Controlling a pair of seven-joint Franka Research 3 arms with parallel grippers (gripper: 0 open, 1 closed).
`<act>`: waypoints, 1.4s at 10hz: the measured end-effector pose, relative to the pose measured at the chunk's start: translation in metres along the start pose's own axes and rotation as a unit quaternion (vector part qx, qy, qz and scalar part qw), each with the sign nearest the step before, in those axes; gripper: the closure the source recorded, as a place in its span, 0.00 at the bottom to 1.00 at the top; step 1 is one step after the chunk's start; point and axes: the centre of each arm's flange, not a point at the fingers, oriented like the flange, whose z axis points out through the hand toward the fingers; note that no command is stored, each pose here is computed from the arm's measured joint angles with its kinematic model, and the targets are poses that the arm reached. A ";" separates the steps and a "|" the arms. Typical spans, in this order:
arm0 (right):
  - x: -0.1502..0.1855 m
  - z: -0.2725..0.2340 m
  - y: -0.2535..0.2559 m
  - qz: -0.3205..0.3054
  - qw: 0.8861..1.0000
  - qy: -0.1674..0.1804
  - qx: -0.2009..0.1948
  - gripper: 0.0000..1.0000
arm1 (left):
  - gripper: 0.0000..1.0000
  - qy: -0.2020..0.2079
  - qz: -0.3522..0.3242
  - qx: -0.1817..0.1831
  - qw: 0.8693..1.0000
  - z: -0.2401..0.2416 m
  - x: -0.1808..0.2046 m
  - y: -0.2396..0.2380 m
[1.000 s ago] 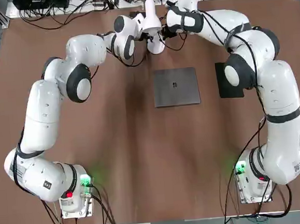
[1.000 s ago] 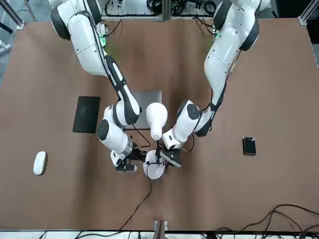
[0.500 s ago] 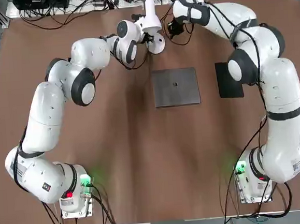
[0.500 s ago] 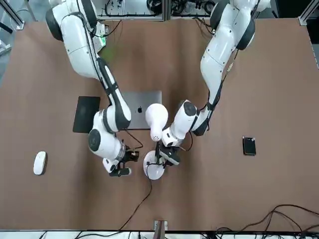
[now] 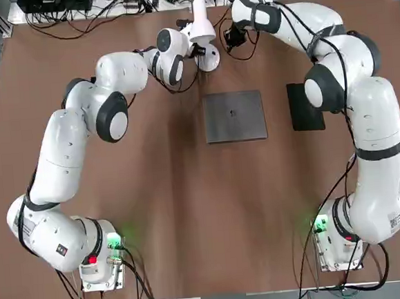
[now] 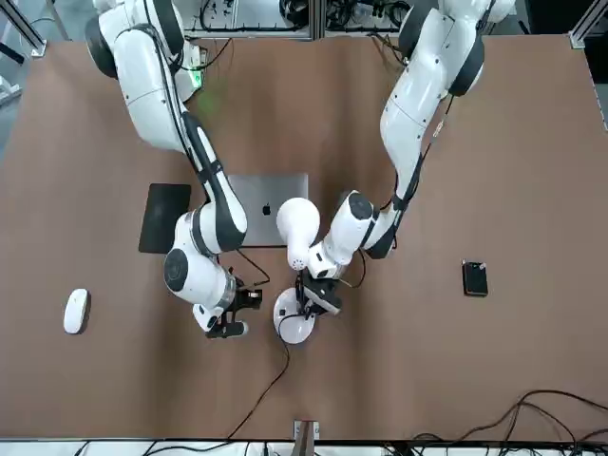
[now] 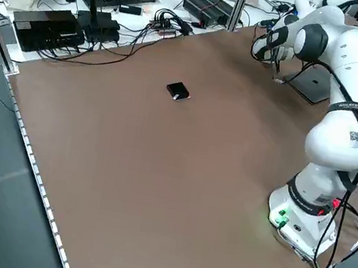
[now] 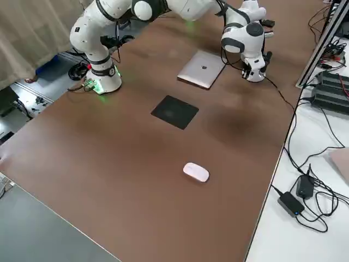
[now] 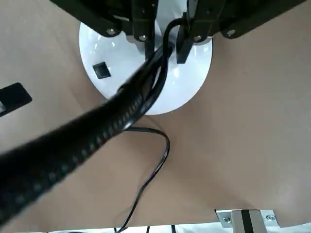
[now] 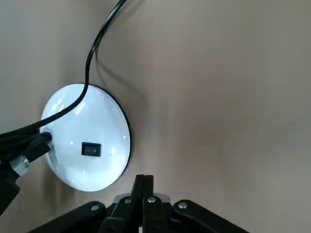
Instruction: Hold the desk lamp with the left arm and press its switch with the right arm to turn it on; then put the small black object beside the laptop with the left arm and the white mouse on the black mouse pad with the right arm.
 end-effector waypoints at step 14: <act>-0.004 -0.009 -0.052 -0.016 1.000 0.018 0.007 0.99 | 0.85 0.016 0.062 0.019 0.998 0.002 -0.009 0.028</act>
